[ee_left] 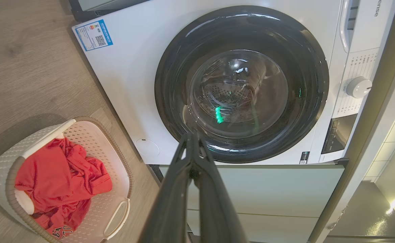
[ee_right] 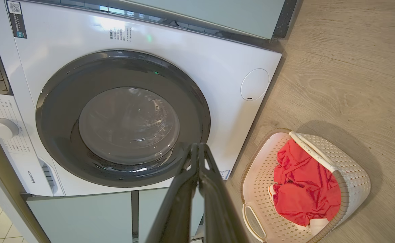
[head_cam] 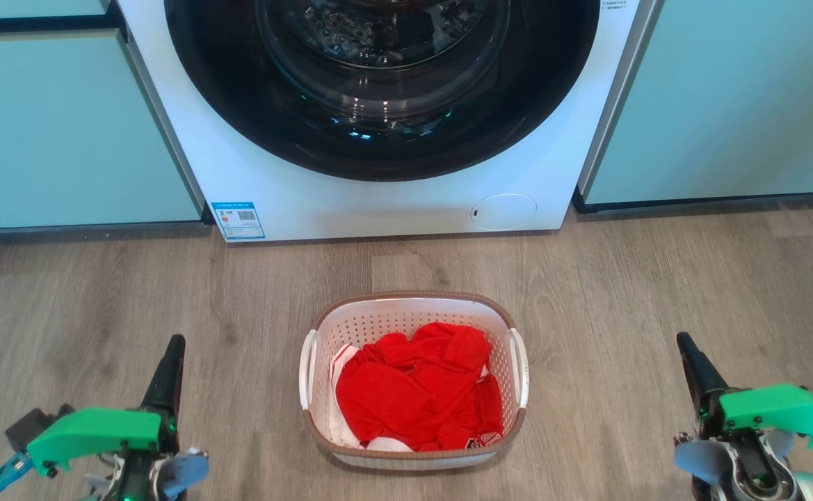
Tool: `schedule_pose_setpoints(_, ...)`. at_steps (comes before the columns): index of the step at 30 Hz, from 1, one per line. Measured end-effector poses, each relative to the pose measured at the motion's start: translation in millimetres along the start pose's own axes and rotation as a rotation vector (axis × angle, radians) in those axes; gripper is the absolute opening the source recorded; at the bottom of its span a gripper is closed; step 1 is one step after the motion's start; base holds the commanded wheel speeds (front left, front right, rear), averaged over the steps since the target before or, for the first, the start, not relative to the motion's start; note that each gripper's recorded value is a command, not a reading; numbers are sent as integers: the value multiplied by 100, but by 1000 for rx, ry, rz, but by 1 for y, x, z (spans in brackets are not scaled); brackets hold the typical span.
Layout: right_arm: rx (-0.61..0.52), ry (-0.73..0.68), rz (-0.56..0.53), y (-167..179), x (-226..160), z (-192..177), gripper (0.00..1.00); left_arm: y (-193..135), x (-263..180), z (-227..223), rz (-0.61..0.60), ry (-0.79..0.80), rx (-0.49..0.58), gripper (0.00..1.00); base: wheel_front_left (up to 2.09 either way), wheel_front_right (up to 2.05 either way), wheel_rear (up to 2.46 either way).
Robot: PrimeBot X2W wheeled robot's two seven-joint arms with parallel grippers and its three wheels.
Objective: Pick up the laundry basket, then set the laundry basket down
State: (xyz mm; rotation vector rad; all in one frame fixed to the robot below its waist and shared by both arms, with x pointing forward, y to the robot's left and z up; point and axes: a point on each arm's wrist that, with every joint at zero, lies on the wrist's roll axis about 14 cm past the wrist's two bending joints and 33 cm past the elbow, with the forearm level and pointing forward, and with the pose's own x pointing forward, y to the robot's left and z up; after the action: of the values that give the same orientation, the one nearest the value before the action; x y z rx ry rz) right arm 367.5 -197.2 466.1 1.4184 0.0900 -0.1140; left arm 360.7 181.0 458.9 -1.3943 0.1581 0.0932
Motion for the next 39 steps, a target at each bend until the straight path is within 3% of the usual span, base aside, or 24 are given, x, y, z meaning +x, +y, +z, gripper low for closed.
schedule_pose_setpoints(16,170,-1,25,6,3,5,0,-14,8,8,-60,-4,-178,0,0,0,0)
schedule_pose_setpoints(39,171,-3,39,11,5,7,0,-14,8,9,-61,-5,-181,0,0,0,0)
